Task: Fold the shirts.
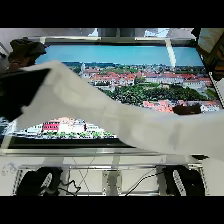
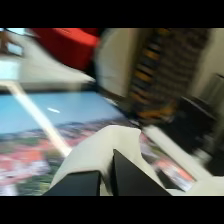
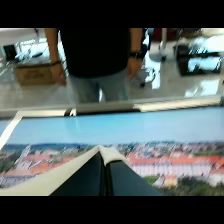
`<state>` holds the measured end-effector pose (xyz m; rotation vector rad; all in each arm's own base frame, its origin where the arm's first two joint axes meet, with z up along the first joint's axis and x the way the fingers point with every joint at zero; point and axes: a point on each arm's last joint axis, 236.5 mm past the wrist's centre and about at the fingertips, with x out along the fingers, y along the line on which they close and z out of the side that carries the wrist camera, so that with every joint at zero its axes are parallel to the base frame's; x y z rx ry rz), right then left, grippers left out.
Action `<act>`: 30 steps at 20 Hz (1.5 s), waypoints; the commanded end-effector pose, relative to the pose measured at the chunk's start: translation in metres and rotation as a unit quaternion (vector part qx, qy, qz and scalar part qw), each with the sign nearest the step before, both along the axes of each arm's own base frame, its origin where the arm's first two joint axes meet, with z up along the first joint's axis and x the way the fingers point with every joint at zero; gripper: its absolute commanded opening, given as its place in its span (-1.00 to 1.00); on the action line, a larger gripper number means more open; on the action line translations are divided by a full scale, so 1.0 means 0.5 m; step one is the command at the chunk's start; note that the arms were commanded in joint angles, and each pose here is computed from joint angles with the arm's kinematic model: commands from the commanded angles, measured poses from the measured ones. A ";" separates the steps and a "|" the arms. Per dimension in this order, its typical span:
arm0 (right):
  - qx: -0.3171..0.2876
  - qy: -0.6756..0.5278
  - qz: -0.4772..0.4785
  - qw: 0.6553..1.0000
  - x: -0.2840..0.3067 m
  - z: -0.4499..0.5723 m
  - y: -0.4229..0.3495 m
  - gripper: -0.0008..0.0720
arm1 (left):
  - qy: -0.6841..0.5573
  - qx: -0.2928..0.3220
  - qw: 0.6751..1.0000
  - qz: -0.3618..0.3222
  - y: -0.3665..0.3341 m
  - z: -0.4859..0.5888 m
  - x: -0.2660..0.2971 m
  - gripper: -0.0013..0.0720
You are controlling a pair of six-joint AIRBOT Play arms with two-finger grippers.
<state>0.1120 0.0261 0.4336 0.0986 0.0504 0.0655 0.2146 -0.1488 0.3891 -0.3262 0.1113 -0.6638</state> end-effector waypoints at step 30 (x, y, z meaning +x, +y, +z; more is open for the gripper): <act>0.048 0.334 0.019 0.941 0.829 -0.672 -0.073 0.33 | 0.269 0.191 0.896 0.298 0.369 -0.529 0.682 0.90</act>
